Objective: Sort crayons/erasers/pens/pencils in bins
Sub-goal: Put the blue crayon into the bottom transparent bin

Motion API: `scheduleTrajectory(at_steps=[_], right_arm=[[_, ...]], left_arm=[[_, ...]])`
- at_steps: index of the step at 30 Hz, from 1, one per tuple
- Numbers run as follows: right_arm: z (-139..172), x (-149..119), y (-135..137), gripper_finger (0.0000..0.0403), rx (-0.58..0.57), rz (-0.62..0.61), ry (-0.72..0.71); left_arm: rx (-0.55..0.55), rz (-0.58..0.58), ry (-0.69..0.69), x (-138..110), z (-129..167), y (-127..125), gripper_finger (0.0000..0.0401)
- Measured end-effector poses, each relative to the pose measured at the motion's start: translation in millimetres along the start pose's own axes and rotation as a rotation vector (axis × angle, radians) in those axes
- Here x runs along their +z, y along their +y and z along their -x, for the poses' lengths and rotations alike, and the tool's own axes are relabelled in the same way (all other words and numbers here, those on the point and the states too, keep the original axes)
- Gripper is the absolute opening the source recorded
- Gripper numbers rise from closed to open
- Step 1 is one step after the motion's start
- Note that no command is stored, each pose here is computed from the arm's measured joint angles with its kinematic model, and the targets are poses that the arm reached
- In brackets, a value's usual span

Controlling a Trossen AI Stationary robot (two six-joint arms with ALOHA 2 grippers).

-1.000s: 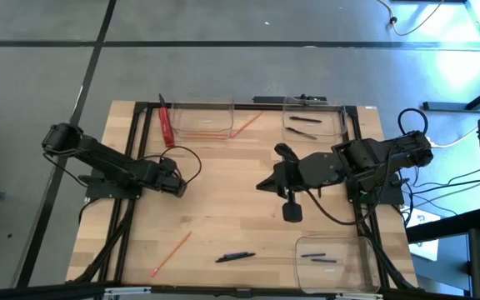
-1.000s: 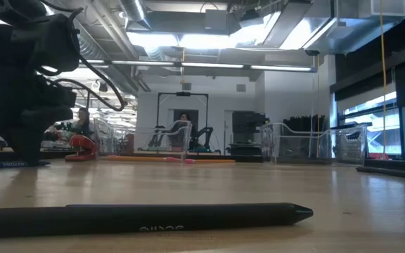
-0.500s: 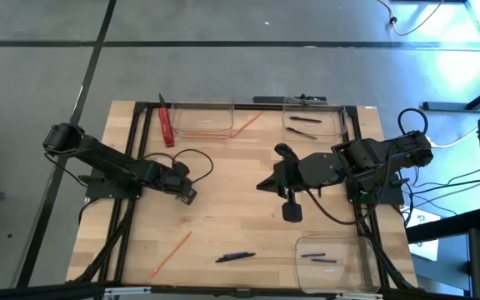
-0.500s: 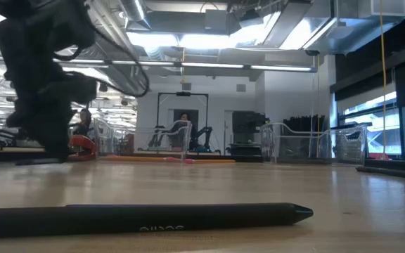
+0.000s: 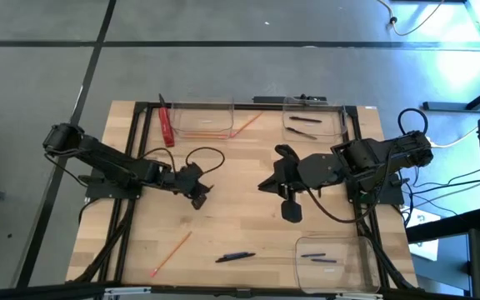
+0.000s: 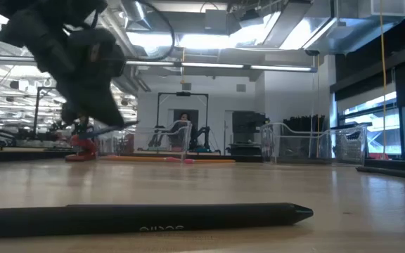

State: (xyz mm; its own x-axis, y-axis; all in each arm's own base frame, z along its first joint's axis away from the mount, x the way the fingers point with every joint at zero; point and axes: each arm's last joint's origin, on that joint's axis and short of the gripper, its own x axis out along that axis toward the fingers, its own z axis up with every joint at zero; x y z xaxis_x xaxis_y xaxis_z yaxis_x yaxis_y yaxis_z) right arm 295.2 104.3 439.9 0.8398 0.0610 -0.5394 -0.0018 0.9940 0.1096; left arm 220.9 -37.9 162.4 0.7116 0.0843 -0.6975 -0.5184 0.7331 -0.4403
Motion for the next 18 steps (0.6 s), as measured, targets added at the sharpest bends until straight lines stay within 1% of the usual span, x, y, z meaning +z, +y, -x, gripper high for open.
scheduleTrajectory(at_steps=[5,7,11,14,18], right_arm=[[-1,-2,0,0.0078,-0.009,0.005,0.013],[-2,-5,-2,0.0102,-0.042,0.003,0.031],[-9,-10,-6,0.0141,-0.092,-0.026,0.091],[-18,-12,-8,0.0153,-0.105,-0.014,0.121],[-37,-17,-6,0.0156,-0.091,0.064,0.175]], left_arm=[[-0.109,-0.017,-0.067,12,0,-7,0.0000],[-0.157,-0.036,-0.093,16,0,-10,0.0000],[-0.292,-0.130,-0.150,25,3,-19,0.0000],[-0.376,-0.181,-0.197,30,6,-26,0.0000],[-0.404,-0.186,-0.228,32,8,-28,0.0000]])
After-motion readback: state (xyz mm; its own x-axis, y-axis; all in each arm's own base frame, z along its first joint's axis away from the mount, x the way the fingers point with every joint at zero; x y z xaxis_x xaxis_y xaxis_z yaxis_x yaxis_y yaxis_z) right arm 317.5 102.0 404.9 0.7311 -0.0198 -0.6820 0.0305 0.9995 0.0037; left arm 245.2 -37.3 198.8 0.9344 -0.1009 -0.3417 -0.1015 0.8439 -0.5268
